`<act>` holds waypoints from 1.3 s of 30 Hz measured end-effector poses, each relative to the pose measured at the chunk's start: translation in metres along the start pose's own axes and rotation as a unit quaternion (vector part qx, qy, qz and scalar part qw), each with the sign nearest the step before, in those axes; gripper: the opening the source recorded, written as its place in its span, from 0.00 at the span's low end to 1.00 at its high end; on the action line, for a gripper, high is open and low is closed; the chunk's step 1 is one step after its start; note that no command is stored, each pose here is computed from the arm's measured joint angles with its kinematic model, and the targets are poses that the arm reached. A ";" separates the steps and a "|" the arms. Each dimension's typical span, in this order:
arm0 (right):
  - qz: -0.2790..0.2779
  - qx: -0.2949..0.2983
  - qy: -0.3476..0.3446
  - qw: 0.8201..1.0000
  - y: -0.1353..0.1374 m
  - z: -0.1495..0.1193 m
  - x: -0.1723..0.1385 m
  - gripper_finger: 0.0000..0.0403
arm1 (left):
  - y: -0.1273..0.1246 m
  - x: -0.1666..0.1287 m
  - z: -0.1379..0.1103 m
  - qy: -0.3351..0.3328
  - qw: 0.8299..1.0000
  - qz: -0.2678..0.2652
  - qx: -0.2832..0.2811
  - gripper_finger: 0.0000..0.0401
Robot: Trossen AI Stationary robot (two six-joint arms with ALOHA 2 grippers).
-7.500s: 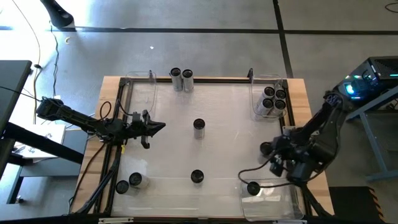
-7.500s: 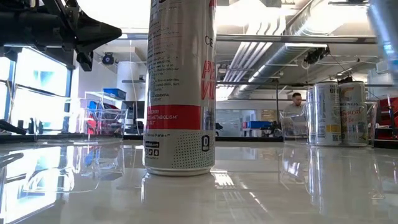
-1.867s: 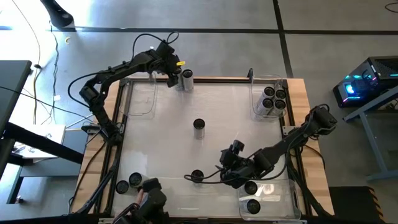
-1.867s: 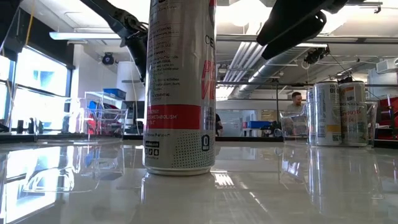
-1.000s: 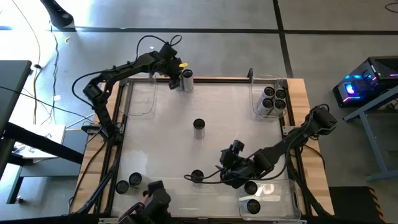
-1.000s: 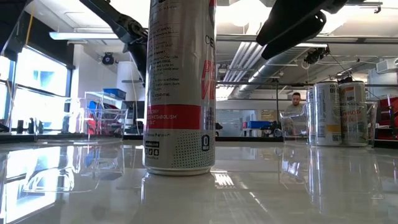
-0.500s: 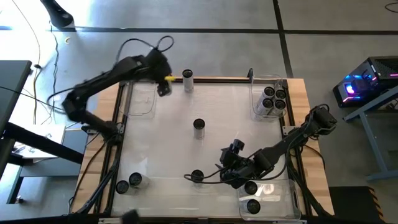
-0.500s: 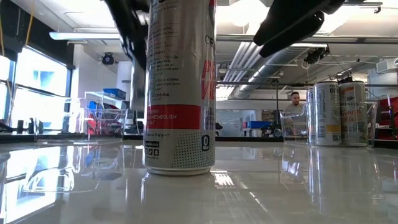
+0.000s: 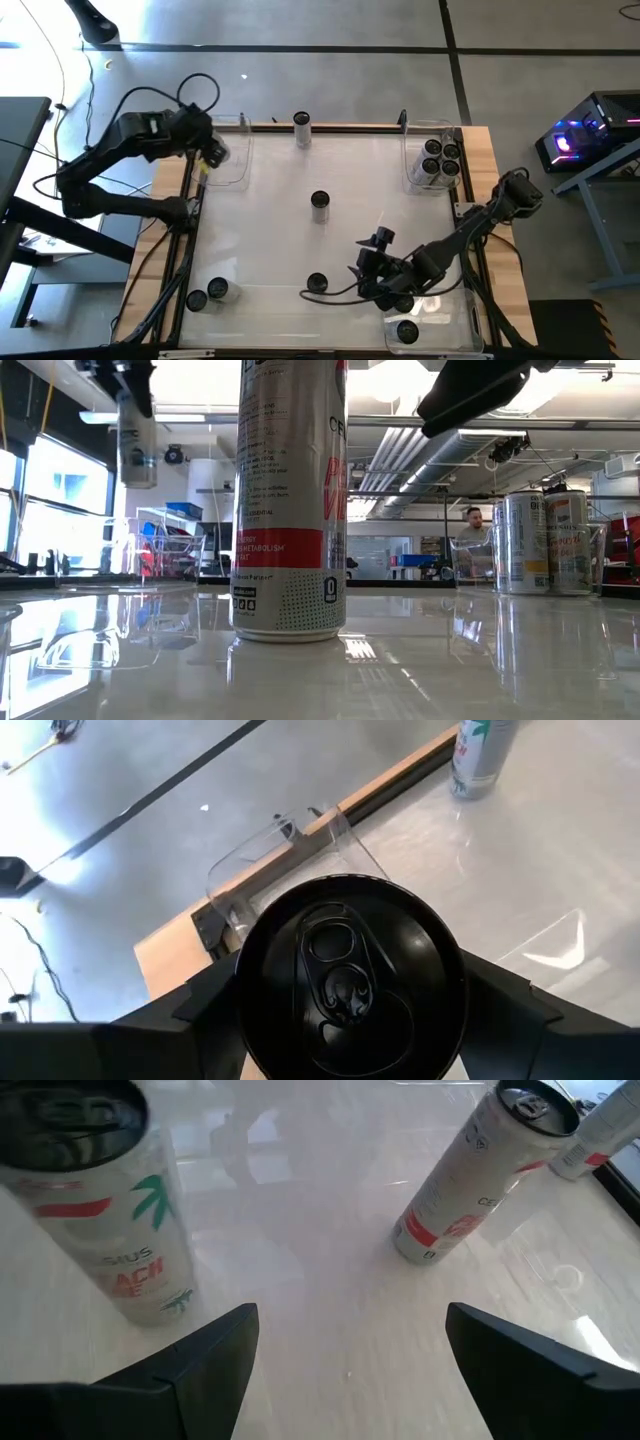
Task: Sort soda cans
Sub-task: Put the blue soda can into the bottom right transparent bin
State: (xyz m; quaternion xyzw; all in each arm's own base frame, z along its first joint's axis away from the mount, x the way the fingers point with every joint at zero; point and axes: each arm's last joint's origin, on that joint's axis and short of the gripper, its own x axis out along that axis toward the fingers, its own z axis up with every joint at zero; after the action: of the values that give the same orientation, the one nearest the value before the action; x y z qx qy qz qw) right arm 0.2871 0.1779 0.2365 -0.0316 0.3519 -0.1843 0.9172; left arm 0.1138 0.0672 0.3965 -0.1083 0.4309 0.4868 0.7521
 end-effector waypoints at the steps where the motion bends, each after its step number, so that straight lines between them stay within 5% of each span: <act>1: 0.001 -0.001 0.000 1.000 0.001 0.000 -0.001 0.79 | 0.001 -0.002 -0.001 -0.002 1.000 -0.002 -0.006 0.64; 7: -0.016 -0.014 -0.012 1.000 0.002 -0.003 -0.005 0.79 | -0.003 -0.006 -0.004 -0.006 0.999 -0.034 -0.005 0.64; 13: -0.044 -0.027 -0.061 0.997 -0.002 -0.003 -0.037 0.79 | -0.036 -0.015 0.000 -0.037 0.988 -0.147 0.024 0.64; 23: 0.025 0.009 -0.162 0.986 -0.022 -0.001 -0.124 0.79 | -0.181 -0.018 0.004 -0.077 0.934 -0.305 0.171 0.64; 33: 0.026 0.026 -0.223 0.974 -0.032 -0.006 -0.157 0.79 | -0.309 -0.025 0.013 -0.100 0.876 -0.338 0.329 0.64; 39: 0.038 0.030 -0.203 0.978 -0.031 -0.008 -0.153 0.79 | -0.360 0.003 0.007 -0.083 0.860 -0.328 0.382 0.64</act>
State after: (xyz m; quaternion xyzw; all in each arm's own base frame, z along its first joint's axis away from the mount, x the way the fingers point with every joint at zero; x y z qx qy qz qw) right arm 0.1672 0.2054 0.3333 -0.0274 0.1533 -0.1491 0.9765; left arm 0.4152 -0.1077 0.3060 0.0930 0.4585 0.0162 0.8837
